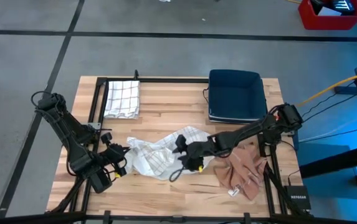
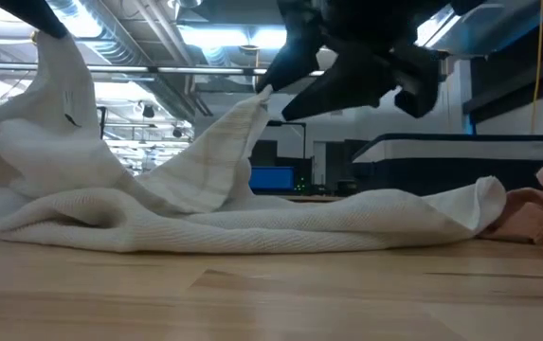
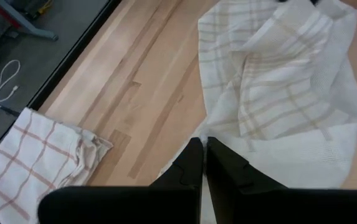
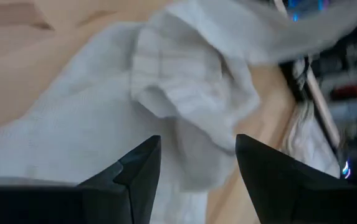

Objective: Fold towel
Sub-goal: Fold the white towel on the table

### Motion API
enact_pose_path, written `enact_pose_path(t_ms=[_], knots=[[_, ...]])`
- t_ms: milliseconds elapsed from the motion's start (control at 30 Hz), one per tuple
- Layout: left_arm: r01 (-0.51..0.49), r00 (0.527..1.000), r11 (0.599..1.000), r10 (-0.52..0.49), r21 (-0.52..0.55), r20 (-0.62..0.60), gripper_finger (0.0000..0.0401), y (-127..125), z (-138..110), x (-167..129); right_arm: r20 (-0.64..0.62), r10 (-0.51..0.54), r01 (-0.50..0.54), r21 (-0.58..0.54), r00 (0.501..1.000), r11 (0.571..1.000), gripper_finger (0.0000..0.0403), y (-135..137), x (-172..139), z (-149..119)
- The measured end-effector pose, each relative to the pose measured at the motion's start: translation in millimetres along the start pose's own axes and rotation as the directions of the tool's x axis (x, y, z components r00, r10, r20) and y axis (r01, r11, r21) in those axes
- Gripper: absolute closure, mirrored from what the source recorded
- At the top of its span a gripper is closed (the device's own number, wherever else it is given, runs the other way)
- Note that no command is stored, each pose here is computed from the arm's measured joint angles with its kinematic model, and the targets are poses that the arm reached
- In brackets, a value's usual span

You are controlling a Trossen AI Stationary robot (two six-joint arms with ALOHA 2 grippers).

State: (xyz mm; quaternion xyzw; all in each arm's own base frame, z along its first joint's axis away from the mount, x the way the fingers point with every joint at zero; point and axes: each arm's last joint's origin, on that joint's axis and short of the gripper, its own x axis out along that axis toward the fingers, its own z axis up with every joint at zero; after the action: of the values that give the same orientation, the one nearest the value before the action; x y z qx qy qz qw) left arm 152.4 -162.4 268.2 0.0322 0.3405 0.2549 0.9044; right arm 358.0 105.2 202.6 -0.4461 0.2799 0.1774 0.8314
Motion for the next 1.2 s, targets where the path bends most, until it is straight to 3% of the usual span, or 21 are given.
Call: enact_pose_path(t_ms=[167,433,533,667,733,933,1067,1200], knots=[[-0.001,1.0,1.0,0.001,0.006,0.0,0.0397,0,0,0,0.048,-0.048,0.052,-0.087,0.998,0.995,0.0191,-5,3,3],[-0.006,1.0,0.999,0.005,0.042,0.005,0.0397,1,0,0,-0.022,-0.008,0.005,-0.111,1.0,0.994,0.0202,5,28,-12],[-0.005,1.0,0.999,0.005,0.048,0.006,0.0397,1,0,0,-0.005,-0.052,0.051,-0.067,0.999,0.996,0.0253,3,25,-4],[-0.006,1.0,0.997,0.006,0.077,0.006,0.0397,1,0,0,-0.021,-0.138,0.14,0.064,0.99,0.988,0.0371,-11,9,10],[-0.02,1.0,0.996,0.018,0.091,0.025,0.0397,2,3,-2,-0.048,-0.184,0.188,0.127,0.982,0.974,0.0387,-23,-9,16],[-0.075,0.985,0.995,0.063,0.069,0.163,0.0397,23,42,-32,-0.106,-0.34,0.355,0.335,0.935,0.873,0.0395,-68,-99,33],[-0.069,0.943,0.998,0.065,-0.001,0.327,0.0397,47,78,-59,-0.141,-0.461,0.469,0.472,0.876,0.747,0.0391,-94,-162,35],[-0.1,0.885,0.994,0.105,-0.035,0.454,0.0397,73,104,-79,-0.199,-0.56,0.573,0.508,0.804,0.643,0.0397,-114,-212,37]])
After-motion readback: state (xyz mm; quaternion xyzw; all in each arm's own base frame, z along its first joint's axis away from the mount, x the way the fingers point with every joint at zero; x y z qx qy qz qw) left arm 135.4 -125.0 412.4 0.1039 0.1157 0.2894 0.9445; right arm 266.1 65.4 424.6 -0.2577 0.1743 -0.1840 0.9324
